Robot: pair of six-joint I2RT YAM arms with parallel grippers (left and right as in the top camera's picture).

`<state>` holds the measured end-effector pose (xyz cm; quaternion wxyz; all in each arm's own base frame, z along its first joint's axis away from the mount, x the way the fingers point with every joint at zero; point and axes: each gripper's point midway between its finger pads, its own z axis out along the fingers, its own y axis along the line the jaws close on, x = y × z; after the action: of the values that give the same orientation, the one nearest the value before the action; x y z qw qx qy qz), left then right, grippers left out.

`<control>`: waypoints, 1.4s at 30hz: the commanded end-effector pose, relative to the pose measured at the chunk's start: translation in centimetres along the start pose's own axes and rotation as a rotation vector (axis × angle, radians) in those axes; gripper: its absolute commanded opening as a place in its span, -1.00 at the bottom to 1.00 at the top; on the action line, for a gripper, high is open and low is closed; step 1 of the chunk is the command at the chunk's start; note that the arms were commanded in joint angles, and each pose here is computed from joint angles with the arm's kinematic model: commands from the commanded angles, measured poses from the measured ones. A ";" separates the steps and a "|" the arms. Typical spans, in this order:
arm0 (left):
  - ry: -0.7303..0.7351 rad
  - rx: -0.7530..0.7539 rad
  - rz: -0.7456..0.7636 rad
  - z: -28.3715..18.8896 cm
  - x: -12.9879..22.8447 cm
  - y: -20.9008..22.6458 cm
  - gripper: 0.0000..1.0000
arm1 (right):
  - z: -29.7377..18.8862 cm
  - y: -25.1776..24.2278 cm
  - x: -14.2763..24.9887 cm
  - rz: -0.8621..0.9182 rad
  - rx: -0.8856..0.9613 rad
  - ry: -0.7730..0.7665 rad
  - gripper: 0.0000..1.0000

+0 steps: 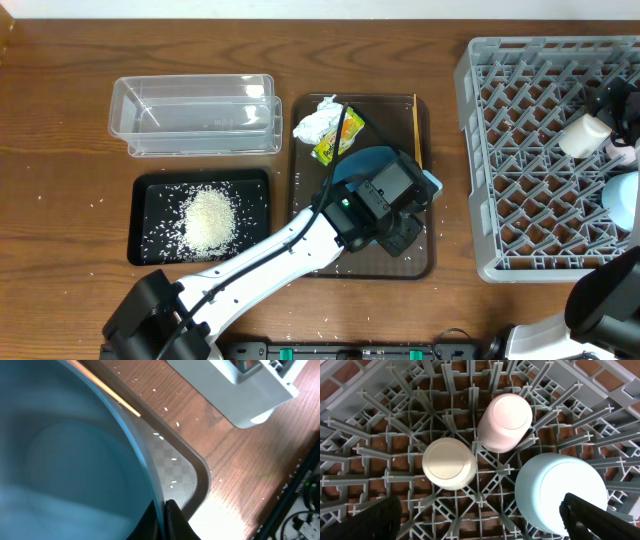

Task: Sort waste into correct bins and load items into the dishwasher rack
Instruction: 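Carry the emptied blue plate back and set it on the brown tray, then move the left gripper to the tissue and wrapper and grasp them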

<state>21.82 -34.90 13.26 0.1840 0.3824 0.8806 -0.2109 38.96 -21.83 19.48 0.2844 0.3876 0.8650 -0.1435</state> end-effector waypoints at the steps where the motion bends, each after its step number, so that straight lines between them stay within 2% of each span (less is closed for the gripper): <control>1: 0.020 0.022 0.013 0.3 0.4 -0.3 -0.87 | 0.2 -0.3 0.2 0.015 0.009 0.005 0.99; 4: 0.037 0.019 0.010 0.5 0.8 -0.2 -0.86 | 0.2 -0.3 0.2 0.015 0.009 0.005 0.99; 6: 0.047 0.018 0.008 0.5 1.0 -0.2 -0.77 | 0.2 -0.3 0.2 0.015 0.009 0.005 0.98; 8: 0.051 0.017 0.008 0.5 1.1 -0.2 -0.66 | 0.2 -0.3 0.2 0.015 0.009 0.005 0.99; 9: 0.051 0.016 0.008 0.5 1.1 -0.2 -0.49 | 0.2 -0.3 0.2 0.015 0.009 0.005 0.98; 10: 0.051 0.016 0.008 0.5 1.1 -0.2 -0.44 | 0.2 -0.3 0.2 0.015 0.009 0.005 0.98; 17: 0.014 0.002 -0.006 0.0 0.1 0.7 -0.41 | 0.2 -0.3 0.2 0.015 0.009 0.005 0.98; 19: -0.026 -0.006 -0.023 -0.8 -0.9 1.6 -0.21 | 0.2 -0.3 0.2 0.015 0.009 0.005 0.98; 24: -0.142 -0.048 -0.089 -3.4 -3.5 5.2 0.09 | 0.2 -0.3 0.2 0.015 0.009 0.005 0.98; 26: -0.198 -0.076 -0.127 -4.7 -4.6 7.4 0.15 | 0.2 -0.3 0.2 0.015 0.009 0.005 0.99; 28: -0.266 -0.110 -0.183 -6.1 -5.7 10.1 0.35 | 0.2 -0.3 0.2 0.015 0.009 0.005 0.98; 31: -0.376 -0.133 -0.347 -8.2 -7.3 14.2 0.40 | 0.2 -0.3 0.2 0.015 0.009 0.005 0.98; 34: -0.441 -0.071 -0.324 -9.7 -8.5 15.9 0.40 | 0.2 -0.3 0.2 0.015 0.009 0.005 0.97; 38: -0.383 -0.122 -0.275 -10.3 -8.0 18.0 0.39 | 0.2 -0.3 0.2 0.015 0.009 0.005 0.99; 42: -0.162 -0.299 -0.203 -10.3 -6.3 20.0 0.55 | 0.2 -0.3 0.2 0.015 0.009 0.005 0.98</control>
<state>37.58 -21.48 19.62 0.2760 0.1890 0.9219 -0.1955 38.94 -21.82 19.47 0.2841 0.3876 0.8652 -0.1433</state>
